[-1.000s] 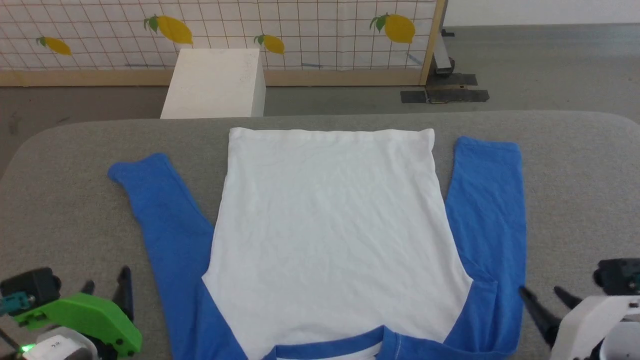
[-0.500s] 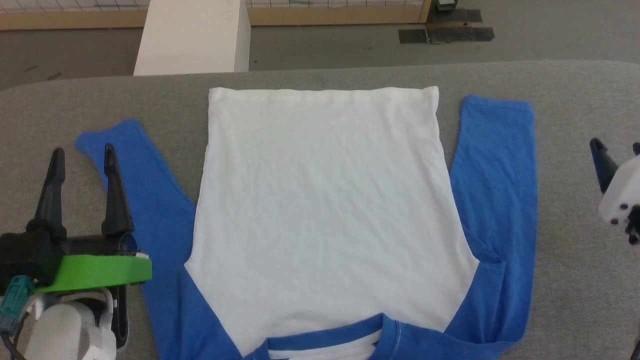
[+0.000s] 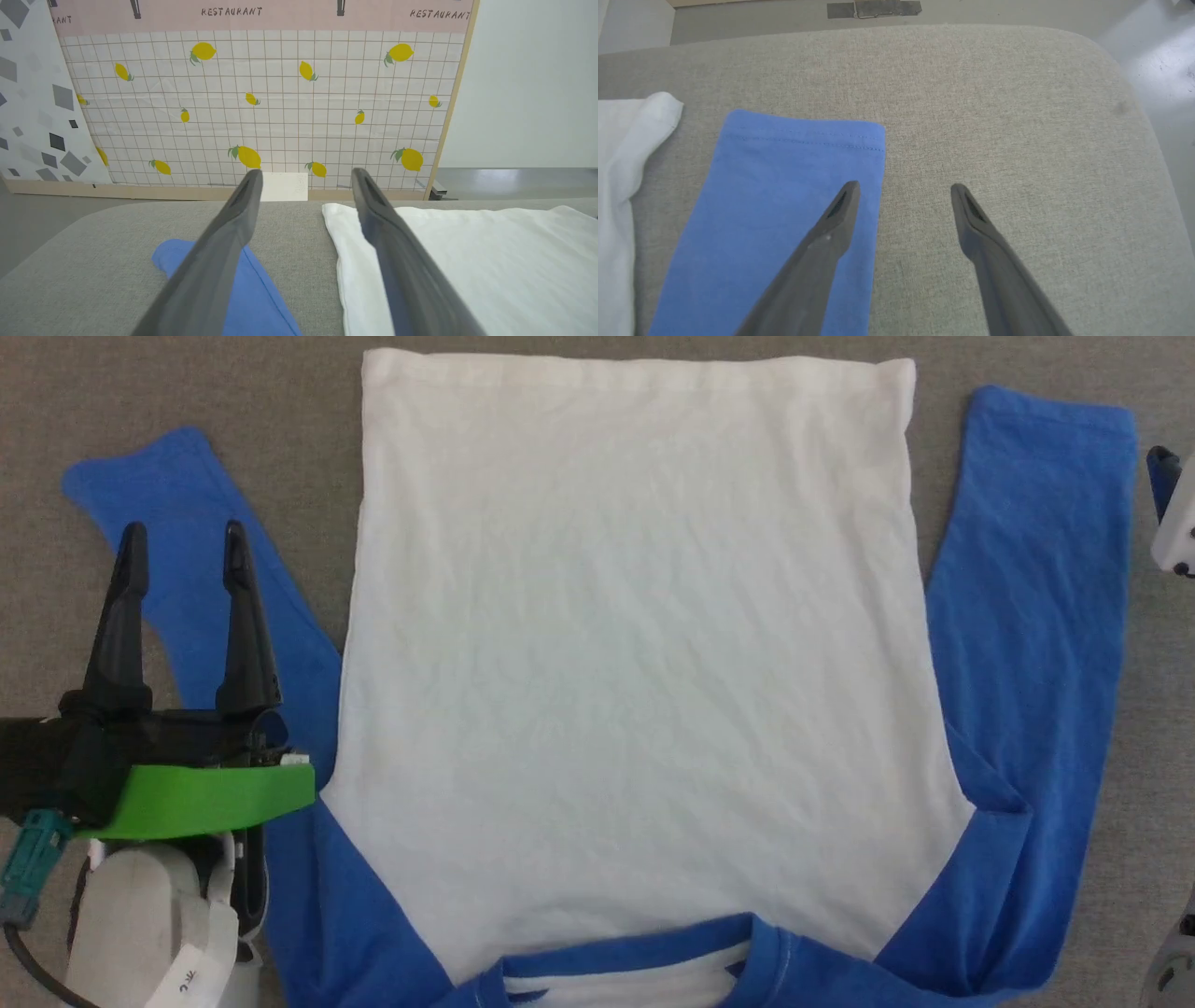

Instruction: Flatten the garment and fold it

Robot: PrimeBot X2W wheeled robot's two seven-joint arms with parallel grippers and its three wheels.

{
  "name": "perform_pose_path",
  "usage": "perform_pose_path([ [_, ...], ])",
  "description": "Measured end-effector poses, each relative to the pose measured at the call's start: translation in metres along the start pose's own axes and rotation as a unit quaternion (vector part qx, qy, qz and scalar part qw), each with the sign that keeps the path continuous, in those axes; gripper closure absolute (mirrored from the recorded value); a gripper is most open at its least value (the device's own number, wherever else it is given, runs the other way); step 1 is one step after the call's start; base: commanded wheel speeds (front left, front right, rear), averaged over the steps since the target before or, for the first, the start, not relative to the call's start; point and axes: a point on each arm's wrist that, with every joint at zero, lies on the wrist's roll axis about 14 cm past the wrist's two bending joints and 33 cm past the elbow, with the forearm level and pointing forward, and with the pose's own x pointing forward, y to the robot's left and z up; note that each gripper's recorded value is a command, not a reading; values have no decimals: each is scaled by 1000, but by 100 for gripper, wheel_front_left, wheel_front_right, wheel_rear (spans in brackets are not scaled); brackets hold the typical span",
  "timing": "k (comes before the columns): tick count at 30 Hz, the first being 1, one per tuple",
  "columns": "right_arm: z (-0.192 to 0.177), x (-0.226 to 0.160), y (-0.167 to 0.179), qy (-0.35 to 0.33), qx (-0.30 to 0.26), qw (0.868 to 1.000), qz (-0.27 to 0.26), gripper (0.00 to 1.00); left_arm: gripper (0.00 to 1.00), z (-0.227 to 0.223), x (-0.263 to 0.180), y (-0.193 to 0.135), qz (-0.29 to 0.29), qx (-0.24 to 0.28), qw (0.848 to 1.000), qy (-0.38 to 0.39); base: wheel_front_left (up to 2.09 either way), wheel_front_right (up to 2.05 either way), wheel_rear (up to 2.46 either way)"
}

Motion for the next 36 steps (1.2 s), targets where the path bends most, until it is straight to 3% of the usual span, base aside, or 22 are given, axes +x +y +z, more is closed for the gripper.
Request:
perform_pose_path([
  [8, -38, 42, 28, 83, -22, 996, 17, 0, 0, -27, -1, 21, 30, 13, 999, 28, 0, 0, 0],
  [9, -37, 43, 29, 87, -18, 996, 17, 63, 0, -28, -1, 23, 33, 14, 999, 30, 0, 0, 0],
  [10, -35, 43, 28, 85, -14, 996, 18, 100, 0, -29, -2, 24, 34, 17, 999, 32, 0, 0, 0],
  [16, -25, 30, 22, 56, 27, 998, 33, 100, 0, -18, -5, 28, 44, 21, 999, 22, 0, 0, 0],
  [23, -7, -25, -61, -19, 80, 996, -16, 100, 0, 19, -15, 32, 59, 16, 998, -17, 0, 0, 0],
  [30, -37, -91, -148, -37, 123, 988, -88, 100, 0, 48, -41, 34, 72, 11, 997, -39, 0, 0, 0],
  [36, -54, -131, -176, -56, 143, 982, -107, 100, 0, 70, -57, 36, 81, 9, 995, -60, 0, 0, 0],
])
